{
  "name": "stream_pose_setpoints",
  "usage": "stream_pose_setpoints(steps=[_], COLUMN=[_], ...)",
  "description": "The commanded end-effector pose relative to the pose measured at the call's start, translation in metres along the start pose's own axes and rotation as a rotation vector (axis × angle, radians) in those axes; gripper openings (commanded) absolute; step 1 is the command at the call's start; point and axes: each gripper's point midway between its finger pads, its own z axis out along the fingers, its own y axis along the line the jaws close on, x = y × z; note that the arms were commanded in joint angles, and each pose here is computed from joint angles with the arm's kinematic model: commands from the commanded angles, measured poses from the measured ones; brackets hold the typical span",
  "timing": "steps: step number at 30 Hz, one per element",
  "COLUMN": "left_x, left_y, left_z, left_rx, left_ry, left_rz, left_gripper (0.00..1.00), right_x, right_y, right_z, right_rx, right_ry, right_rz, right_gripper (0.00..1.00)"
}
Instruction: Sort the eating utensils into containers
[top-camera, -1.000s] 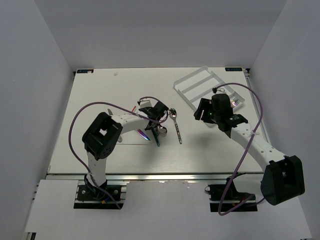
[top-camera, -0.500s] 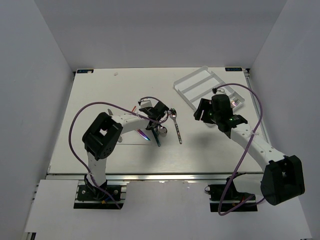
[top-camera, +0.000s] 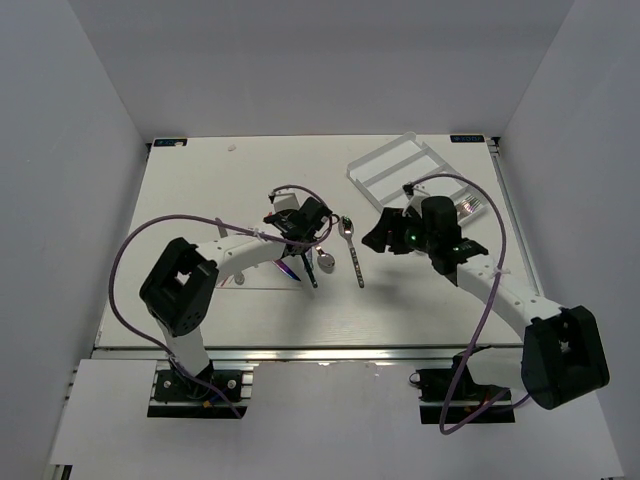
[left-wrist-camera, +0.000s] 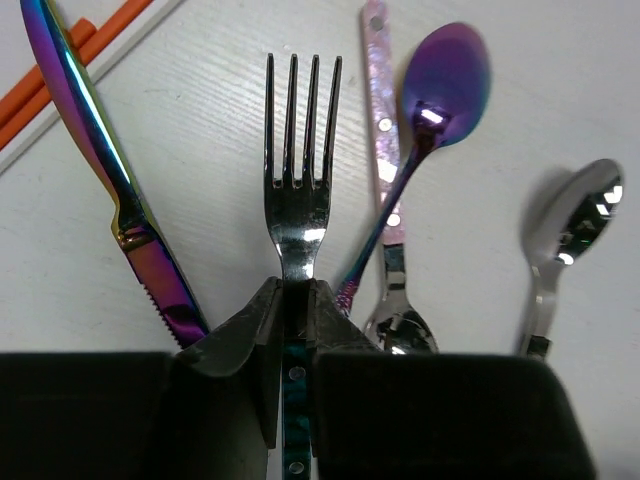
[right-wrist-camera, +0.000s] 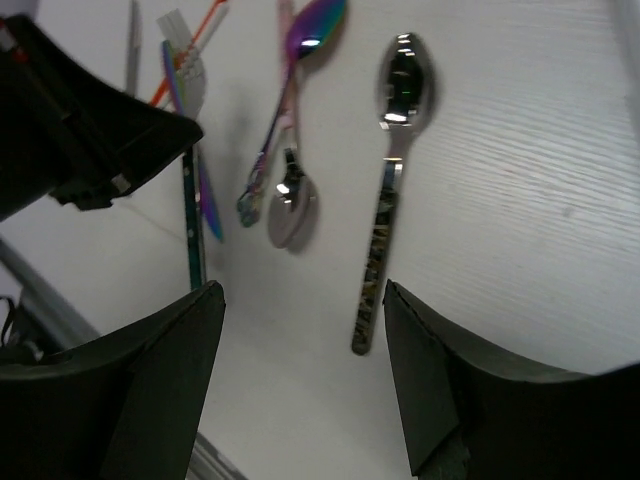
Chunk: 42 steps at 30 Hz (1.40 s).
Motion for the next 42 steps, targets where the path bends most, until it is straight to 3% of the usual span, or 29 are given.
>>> stream_pose_setpoints(steps=[1,8,24,27,28,30,32,33,34,35,36,37,42], left_x=[-0.022,-0.026,-0.039,-0.042,-0.042,-0.042,-0.046,-0.05,-0.053,-0.057,-0.066,-0.076,-0.129], left_y=[-0.005,-0.019,-0.058,-0.061,-0.062,-0.063,-0.066,-0.068,-0.069,-0.068,-0.066,-0.064,0.004], left_z=[-0.022,-0.046,-0.102,-0.107,-0.107,-0.109,-0.113,-0.116,-0.118,-0.121,-0.124,-0.13,-0.152], left_rx=[0.049,0.159,0.482,0.506,0.509,0.525,0.545,0.551,0.554,0.555,0.541,0.522,0.225], left_ry=[-0.06,-0.059,-0.061,-0.065,-0.063,-0.061,-0.07,-0.079,-0.087,-0.097,-0.126,-0.15,-0.321], left_rz=[-0.035,-0.067,-0.168,-0.181,-0.182,-0.186,-0.191,-0.184,-0.183,-0.181,-0.186,-0.164,-0.117], left_gripper=[0.0,0.0,0.0,0.0,0.0,0.0,0.0,0.04,0.13,0.47,0.67,0.97,0.98], right_x=[-0.001,0.027,0.038,0.035,0.033,0.031,0.027,0.023,0.021,0.019,0.012,0.007,-0.021], right_y=[0.059,0.104,0.13,0.133,0.135,0.136,0.136,0.136,0.134,0.126,0.12,0.114,0.022], right_z=[0.004,0.019,0.053,0.054,0.055,0.056,0.057,0.057,0.057,0.06,0.058,0.058,0.048], right_rx=[-0.293,-0.518,-0.526,-0.537,-0.546,-0.546,-0.54,-0.53,-0.518,-0.462,-0.43,-0.393,-0.006], right_ry=[-0.011,0.086,0.159,0.145,0.136,0.135,0.117,0.105,0.094,0.081,0.06,0.052,-0.048], right_rz=[-0.094,-0.055,0.037,0.062,0.066,0.087,0.098,0.108,0.112,0.132,0.144,0.169,0.325], right_gripper=[0.7,0.7,0.66,0.59,0.48,0.35,0.11,0.0,0.0,0.0,0.0,0.0,0.0])
